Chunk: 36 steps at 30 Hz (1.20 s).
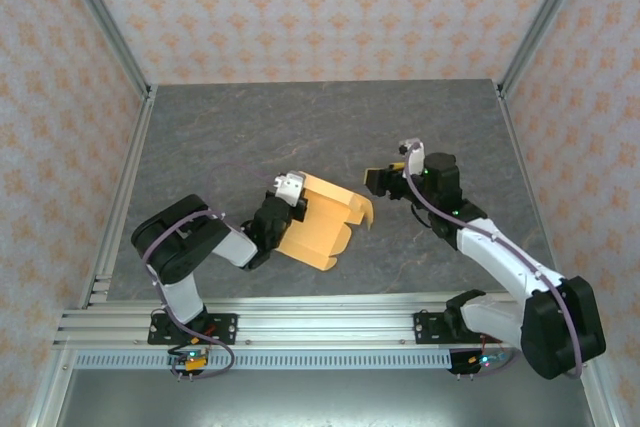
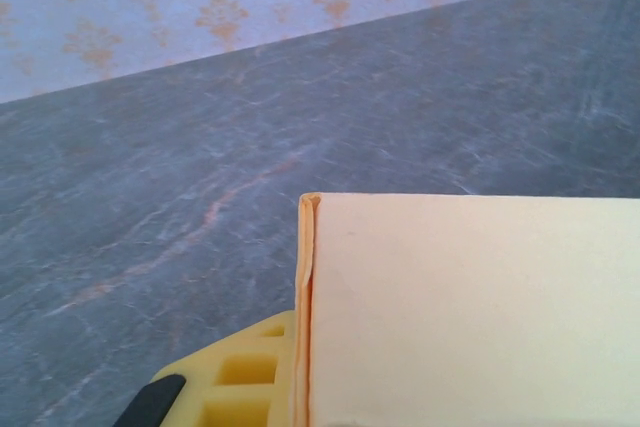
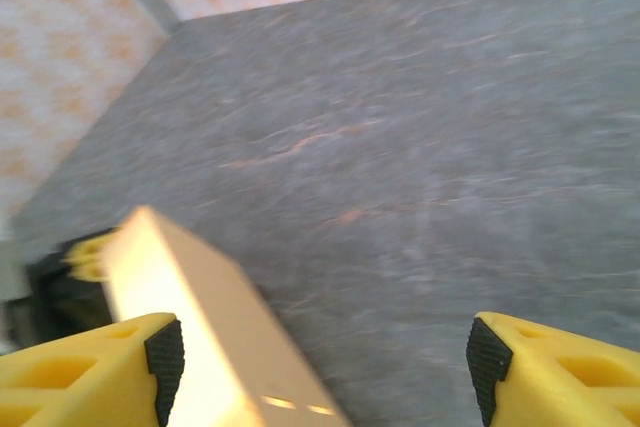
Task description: Fold the paper box
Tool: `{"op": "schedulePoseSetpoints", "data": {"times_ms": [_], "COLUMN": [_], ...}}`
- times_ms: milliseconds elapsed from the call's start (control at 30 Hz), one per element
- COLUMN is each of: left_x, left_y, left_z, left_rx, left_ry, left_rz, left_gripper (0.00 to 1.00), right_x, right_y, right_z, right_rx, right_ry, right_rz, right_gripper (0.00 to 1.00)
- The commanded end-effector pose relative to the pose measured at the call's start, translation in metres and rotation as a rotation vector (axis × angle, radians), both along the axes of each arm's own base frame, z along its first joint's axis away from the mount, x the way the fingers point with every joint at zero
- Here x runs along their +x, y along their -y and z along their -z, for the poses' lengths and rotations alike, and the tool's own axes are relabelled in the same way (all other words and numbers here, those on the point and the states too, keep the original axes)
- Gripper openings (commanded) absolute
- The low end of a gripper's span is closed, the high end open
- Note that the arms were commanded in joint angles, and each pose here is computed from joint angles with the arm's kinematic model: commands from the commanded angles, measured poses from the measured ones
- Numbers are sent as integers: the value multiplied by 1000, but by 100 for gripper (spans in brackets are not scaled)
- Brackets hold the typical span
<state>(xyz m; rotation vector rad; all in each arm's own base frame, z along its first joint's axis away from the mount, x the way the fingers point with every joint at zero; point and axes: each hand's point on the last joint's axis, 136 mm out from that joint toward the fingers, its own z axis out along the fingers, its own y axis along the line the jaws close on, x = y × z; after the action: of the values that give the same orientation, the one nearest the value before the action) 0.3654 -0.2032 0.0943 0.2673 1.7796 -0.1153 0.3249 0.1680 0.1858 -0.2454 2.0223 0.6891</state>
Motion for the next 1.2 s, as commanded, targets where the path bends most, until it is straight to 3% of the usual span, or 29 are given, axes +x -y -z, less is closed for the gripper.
{"op": "schedulePoseSetpoints", "data": {"times_ms": [0,133,300,500,700,867,1167], "left_x": [1,5,6,7,9,10,12], "left_y": [-22,-35,-40,-39,-39,-35,-27], "left_z": [5,9,1,-7,-7,-10,-9], "left_rx": [-44,-90,-106,-145,-162,-184,-234], "left_ry": [-51,-86,-92,-87,-114,-117,-133], "left_rz": [-75,-105,-106,-67,-56,-34,-12], "left_gripper": [0,0,0,0,0,0,0], "right_x": [13,-4,-15,-13,-38,-29,-12], "right_y": [26,9,-9,-28,-53,-71,-92], "right_z": [6,17,37,45,40,50,45], "right_rx": [-99,-142,-282,-321,-251,-260,-241], "right_ry": [98,219,168,214,311,271,336], "right_rz": [97,-74,-301,-452,-626,-593,-503], "right_gripper": [75,77,75,69,71,70,47]}}
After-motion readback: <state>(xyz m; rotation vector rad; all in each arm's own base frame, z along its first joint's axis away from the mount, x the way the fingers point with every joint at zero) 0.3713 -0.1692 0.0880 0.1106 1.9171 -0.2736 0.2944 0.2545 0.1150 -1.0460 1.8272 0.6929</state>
